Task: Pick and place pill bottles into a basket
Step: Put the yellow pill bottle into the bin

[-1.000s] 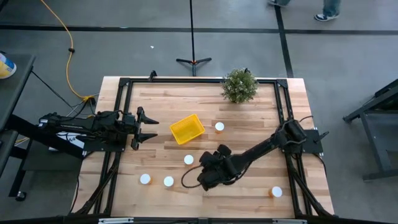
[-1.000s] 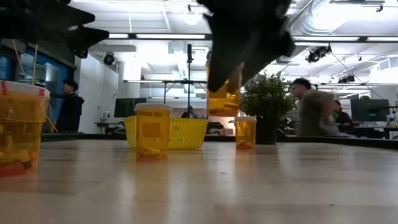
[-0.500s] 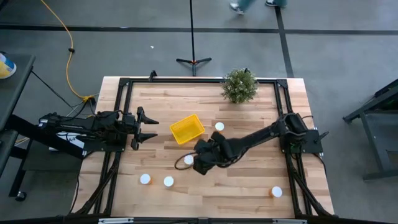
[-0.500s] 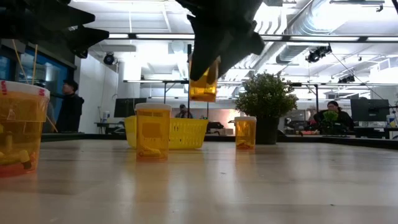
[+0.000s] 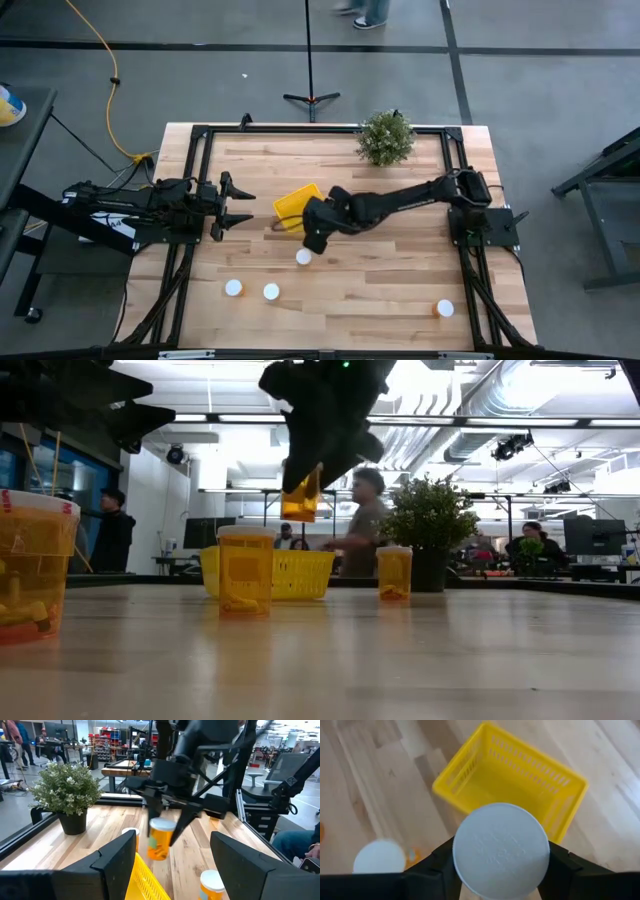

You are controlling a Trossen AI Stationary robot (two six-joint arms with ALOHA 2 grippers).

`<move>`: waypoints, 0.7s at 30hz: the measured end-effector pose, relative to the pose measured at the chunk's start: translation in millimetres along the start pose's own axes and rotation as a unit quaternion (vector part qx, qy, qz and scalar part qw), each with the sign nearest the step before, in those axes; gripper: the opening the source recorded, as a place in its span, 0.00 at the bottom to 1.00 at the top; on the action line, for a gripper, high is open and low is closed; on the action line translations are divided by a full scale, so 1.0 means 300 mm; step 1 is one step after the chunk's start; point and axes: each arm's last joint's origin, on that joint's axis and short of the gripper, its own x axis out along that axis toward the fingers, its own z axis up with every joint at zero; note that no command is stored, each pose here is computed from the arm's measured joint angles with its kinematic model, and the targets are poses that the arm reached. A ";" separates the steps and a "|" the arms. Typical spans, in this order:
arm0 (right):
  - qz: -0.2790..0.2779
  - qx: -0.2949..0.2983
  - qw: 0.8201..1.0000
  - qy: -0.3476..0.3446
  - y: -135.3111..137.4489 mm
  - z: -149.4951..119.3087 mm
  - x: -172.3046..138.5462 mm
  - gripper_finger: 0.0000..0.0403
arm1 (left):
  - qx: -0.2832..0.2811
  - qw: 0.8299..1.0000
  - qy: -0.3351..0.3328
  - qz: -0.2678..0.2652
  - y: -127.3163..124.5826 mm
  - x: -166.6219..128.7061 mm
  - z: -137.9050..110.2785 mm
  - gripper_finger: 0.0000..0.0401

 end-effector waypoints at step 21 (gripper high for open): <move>0.045 0.003 0.999 0.027 -0.223 0.110 0.099 0.47 | 0.000 1.000 0.000 0.000 0.000 0.000 0.000 0.72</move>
